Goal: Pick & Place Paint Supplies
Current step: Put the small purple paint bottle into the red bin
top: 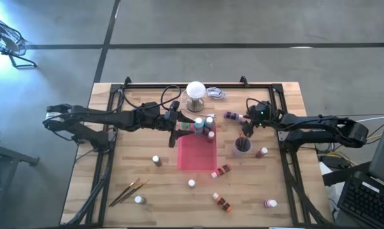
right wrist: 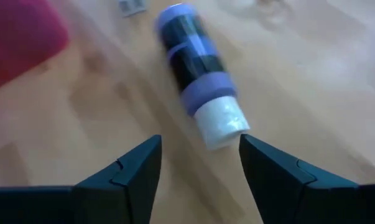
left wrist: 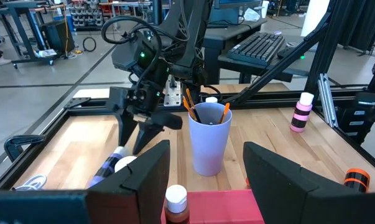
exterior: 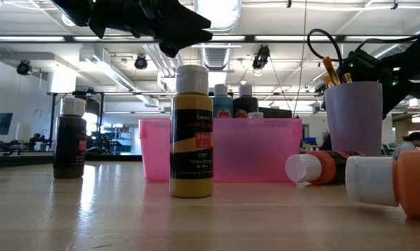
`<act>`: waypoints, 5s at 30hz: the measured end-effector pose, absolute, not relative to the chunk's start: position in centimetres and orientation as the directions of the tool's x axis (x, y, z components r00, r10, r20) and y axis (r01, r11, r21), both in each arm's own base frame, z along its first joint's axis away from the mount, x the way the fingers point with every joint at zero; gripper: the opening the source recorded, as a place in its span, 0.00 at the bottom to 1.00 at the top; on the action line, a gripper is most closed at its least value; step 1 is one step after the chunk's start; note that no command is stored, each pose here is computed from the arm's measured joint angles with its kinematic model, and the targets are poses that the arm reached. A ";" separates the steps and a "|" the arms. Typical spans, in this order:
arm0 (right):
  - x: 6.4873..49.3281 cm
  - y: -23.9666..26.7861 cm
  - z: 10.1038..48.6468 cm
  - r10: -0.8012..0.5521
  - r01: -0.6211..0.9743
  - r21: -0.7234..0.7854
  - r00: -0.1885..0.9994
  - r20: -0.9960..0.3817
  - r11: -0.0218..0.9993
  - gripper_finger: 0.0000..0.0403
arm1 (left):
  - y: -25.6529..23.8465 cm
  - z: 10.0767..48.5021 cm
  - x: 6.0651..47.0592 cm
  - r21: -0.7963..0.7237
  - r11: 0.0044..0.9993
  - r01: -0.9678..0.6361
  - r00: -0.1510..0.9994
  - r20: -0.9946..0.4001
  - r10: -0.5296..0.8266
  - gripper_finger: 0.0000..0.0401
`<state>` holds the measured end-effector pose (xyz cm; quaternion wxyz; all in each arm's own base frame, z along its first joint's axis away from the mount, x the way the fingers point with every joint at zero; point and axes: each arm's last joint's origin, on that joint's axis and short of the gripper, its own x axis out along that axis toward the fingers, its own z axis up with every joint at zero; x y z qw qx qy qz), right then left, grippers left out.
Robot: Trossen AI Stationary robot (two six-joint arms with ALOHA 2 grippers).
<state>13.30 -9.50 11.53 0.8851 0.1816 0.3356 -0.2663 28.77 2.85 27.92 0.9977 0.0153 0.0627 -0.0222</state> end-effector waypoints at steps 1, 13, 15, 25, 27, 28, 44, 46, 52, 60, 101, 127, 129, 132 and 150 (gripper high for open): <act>13.3 -9.5 11.5 -0.336 0.578 0.148 0.642 -0.689 0.802 0.52 | 2.9 27.9 28.8 0.028 0.999 0.046 0.991 -0.126 -0.042 0.52; 14.5 -10.2 10.4 -0.285 0.562 0.147 0.607 -0.742 0.814 0.45 | 2.9 27.9 28.8 0.028 0.999 0.046 0.991 -0.126 -0.042 0.52; 14.9 -10.5 10.3 -0.282 0.561 0.144 0.601 -0.748 0.815 0.44 | 2.9 27.9 28.8 0.028 0.999 0.046 0.991 -0.126 -0.042 0.52; 14.9 -10.6 10.6 -0.294 0.589 0.139 0.577 -0.762 0.796 0.47 | 2.9 27.9 28.8 0.028 0.999 0.046 0.991 -0.126 -0.042 0.52; 14.6 -10.5 10.9 -0.301 0.596 0.131 0.568 -0.766 0.792 0.48 | 2.9 27.9 28.8 0.028 0.999 0.046 0.991 -0.126 -0.042 0.52; 14.5 -10.4 11.0 -0.314 0.605 0.116 0.556 -0.770 0.788 0.49 | 2.9 27.9 28.8 0.028 0.999 0.046 0.991 -0.126 -0.042 0.52; 16.4 -12.4 13.2 -0.412 0.508 -0.120 0.514 -0.752 0.853 0.51 | 2.9 27.9 28.8 0.028 0.999 0.046 0.991 -0.126 -0.042 0.52; 16.8 -12.6 12.6 -0.388 0.496 -0.111 0.501 -0.774 0.861 0.50 | 2.9 27.9 28.8 0.028 0.999 0.046 0.991 -0.126 -0.042 0.52; 17.7 -13.2 10.9 -0.320 0.450 -0.084 0.480 -0.817 0.889 0.46 | 2.8 27.9 28.8 0.028 0.999 0.046 0.991 -0.126 -0.042 0.52; 18.3 -13.5 10.6 -0.297 0.426 -0.078 0.478 -0.827 0.901 0.29 | 2.9 27.9 28.8 0.028 0.999 0.046 0.991 -0.126 -0.042 0.52; 16.0 -11.6 27.3 -0.448 0.465 -0.132 0.678 -0.582 0.875 0.27 | 2.9 27.9 28.8 0.028 0.999 0.046 0.991 -0.126 -0.042 0.52; 19.6 -1.9 38.8 -0.349 0.042 -0.451 0.699 -0.624 0.891 0.27 | 2.9 27.9 28.8 0.028 0.999 0.046 0.991 -0.126 -0.042 0.52; 20.1 -1.6 38.5 -0.335 -0.002 -0.466 0.693 -0.639 0.885 0.27 | 2.9 27.9 28.8 0.028 0.999 0.046 0.991 -0.126 -0.042 0.52; 21.0 -1.1 37.9 -0.320 -0.041 -0.471 0.680 -0.660 0.881 0.27 | 2.8 27.9 28.8 0.028 0.999 0.046 0.991 -0.126 -0.042 0.52; 23.8 -0.3 34.6 -0.290 -0.108 -0.385 0.482 -0.827 0.917 0.27 | 3.2 28.7 29.2 -0.126 0.992 0.012 0.984 -0.177 -0.034 0.52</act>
